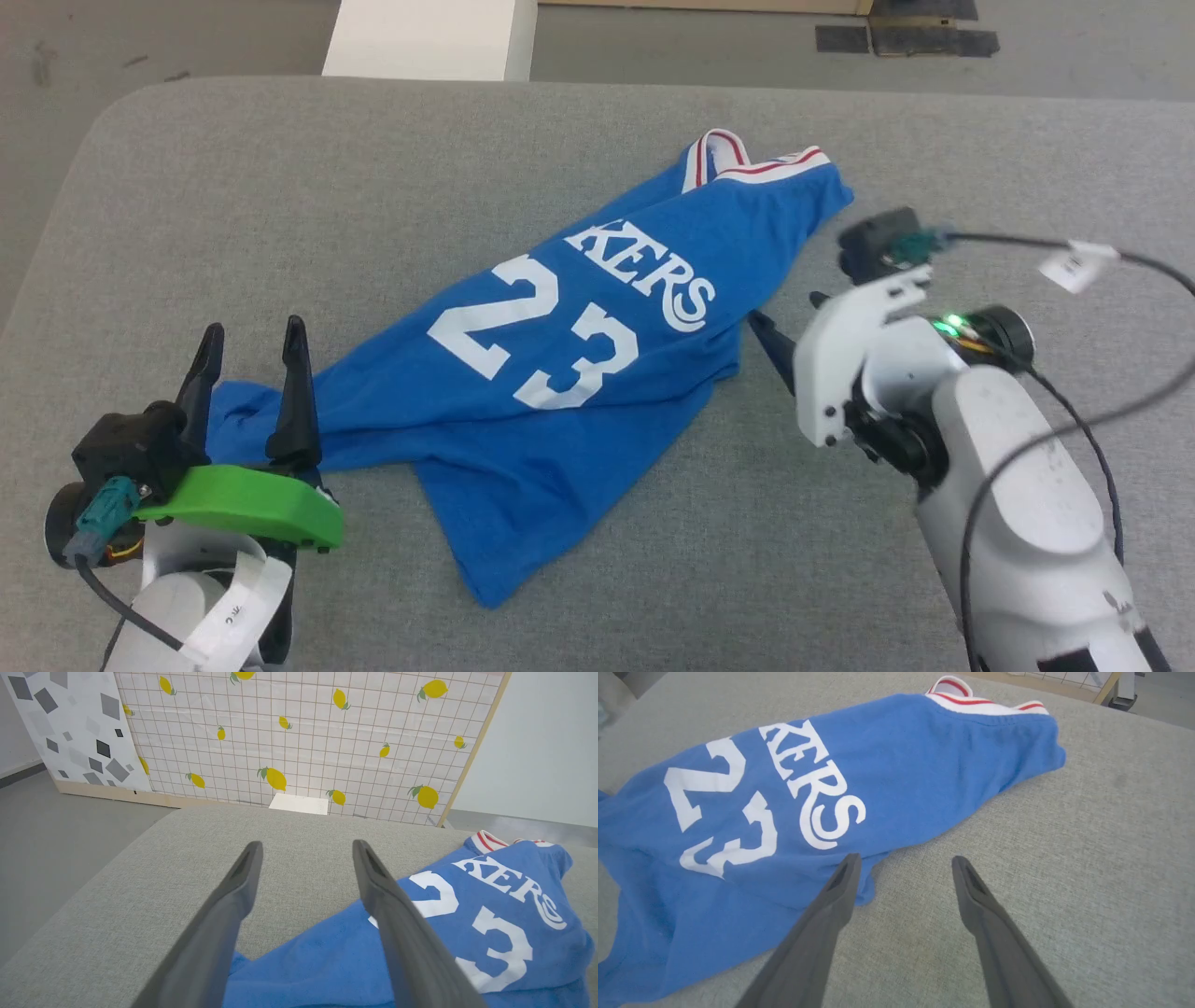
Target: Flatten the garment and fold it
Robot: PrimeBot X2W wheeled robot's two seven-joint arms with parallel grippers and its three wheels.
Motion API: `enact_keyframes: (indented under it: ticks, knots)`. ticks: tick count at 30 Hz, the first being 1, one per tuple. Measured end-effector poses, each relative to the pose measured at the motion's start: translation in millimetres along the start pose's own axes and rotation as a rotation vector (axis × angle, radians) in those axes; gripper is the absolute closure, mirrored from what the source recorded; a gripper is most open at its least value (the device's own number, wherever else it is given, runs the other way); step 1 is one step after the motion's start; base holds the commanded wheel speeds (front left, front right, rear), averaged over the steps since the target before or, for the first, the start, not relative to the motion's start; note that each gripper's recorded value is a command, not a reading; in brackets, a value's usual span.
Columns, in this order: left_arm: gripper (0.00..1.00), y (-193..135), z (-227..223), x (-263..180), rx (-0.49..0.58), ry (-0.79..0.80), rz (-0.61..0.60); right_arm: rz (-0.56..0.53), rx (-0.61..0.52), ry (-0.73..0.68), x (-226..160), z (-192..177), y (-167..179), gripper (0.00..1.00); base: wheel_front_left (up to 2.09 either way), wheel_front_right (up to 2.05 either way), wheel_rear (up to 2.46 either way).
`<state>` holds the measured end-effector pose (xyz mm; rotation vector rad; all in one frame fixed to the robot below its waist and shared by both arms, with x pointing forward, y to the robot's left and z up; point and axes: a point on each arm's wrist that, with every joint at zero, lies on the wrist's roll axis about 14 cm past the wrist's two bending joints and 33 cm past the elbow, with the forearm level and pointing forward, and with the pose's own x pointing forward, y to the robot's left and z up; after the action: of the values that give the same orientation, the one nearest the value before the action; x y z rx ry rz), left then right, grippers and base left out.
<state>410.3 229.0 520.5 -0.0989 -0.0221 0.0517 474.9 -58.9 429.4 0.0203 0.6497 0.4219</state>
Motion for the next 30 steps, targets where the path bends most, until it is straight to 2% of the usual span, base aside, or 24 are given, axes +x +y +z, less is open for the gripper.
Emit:
enact_keyframes:
  ticks: [7,12,21,22,23,30]
  knots:
    - [0.00,-5,-13,4,-0.014,0.026,-0.002,0.042,-0.163,0.244,19,-13,22,0.00,0.00,0.00,0.00]
    - [0.00,-6,-24,9,-0.019,0.048,0.000,0.070,-0.247,0.384,29,-39,33,0.00,0.00,0.00,0.00]
    - [0.00,-6,-32,15,-0.016,0.058,0.001,0.139,-0.317,0.423,44,-52,53,0.00,0.00,0.00,0.00]
    - [0.00,-6,-33,16,-0.016,0.059,0.000,0.146,-0.317,0.419,45,-51,54,0.80,0.00,0.00,0.00]
    - [0.00,-6,-33,16,-0.016,0.061,0.000,0.151,-0.312,0.413,46,-51,55,1.00,0.00,0.00,0.00]
    - [0.00,-11,-32,18,-0.018,0.056,-0.017,0.158,-0.225,0.319,45,-37,53,1.00,0.00,0.00,0.00]
